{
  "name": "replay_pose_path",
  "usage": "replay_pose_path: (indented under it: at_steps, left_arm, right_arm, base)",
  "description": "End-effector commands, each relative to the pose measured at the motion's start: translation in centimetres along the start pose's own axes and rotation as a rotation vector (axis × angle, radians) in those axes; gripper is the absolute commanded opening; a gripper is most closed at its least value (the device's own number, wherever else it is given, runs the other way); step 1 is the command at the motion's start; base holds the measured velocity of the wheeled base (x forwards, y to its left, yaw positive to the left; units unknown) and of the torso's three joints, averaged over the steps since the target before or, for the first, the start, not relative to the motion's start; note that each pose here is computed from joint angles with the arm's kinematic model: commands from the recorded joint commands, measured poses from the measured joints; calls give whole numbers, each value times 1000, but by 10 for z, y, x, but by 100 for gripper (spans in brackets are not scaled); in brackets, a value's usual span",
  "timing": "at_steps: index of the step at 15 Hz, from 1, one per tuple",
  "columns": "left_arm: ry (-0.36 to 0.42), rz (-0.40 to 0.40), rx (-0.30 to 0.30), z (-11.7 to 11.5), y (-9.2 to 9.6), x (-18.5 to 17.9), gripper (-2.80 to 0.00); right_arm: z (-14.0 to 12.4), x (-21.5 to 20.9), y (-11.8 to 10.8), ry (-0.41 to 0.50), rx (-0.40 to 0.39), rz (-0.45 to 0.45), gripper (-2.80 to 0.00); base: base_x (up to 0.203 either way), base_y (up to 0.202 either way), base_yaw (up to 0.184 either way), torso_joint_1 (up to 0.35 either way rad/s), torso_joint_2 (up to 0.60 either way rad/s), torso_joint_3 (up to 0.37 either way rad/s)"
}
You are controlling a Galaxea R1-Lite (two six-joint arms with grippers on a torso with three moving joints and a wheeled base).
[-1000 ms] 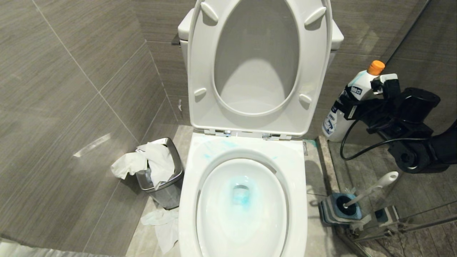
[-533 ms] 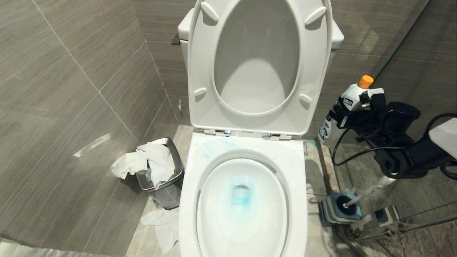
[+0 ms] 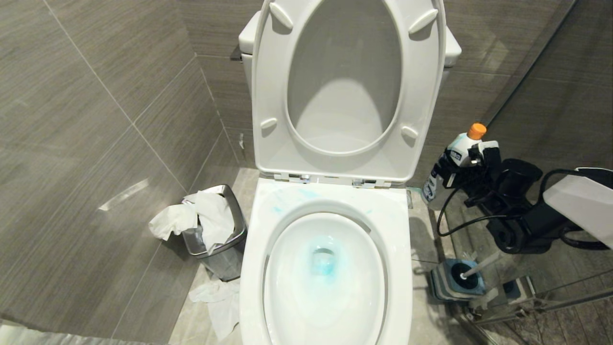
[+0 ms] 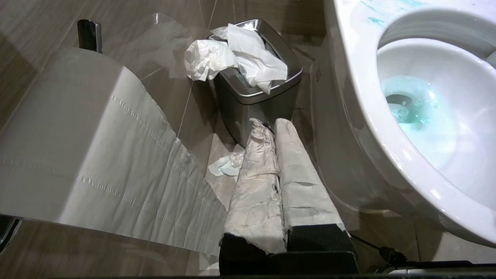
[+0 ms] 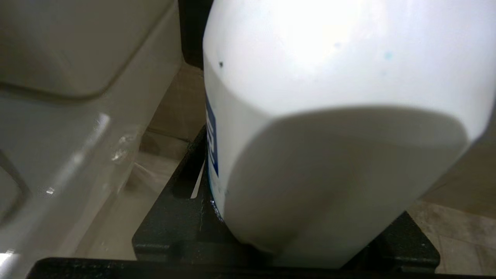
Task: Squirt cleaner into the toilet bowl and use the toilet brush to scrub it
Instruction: Place the cleaning agent on the floor
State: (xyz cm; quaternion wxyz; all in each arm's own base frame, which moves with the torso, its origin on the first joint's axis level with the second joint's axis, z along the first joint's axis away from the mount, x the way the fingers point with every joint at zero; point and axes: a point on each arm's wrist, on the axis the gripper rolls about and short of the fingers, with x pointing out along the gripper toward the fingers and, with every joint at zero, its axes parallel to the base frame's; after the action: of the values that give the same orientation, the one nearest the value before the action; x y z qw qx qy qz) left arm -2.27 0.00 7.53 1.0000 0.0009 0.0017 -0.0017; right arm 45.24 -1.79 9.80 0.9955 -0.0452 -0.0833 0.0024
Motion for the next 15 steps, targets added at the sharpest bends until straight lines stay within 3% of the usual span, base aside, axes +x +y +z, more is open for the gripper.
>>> replay_pose_path:
  at_steps: [1, 6, 10, 15]
  left_arm:
    - [1, 0, 0, 0, 0, 0, -280]
    - [1, 2, 2, 0, 0, 0, -280]
    - [1, 2, 1, 0, 0, 0, -280]
    - [1, 2, 3, 0, 0, 0, -280]
  right_arm:
    - [-29, 6, 3, 12, 0, 4, -280]
    - [-61, 23, 7, -21, -2, 7, -280]
    - [-67, 26, 26, -25, 5, 44, -280]
    - [-77, 32, 33, -33, 6, 53, -280]
  base:
    - [0, 0, 0, 0, 0, 0]
    - [0, 0, 0, 0, 0, 0]
    - [0, 0, 0, 0, 0, 0]
    - [0, 0, 0, 0, 0, 0]
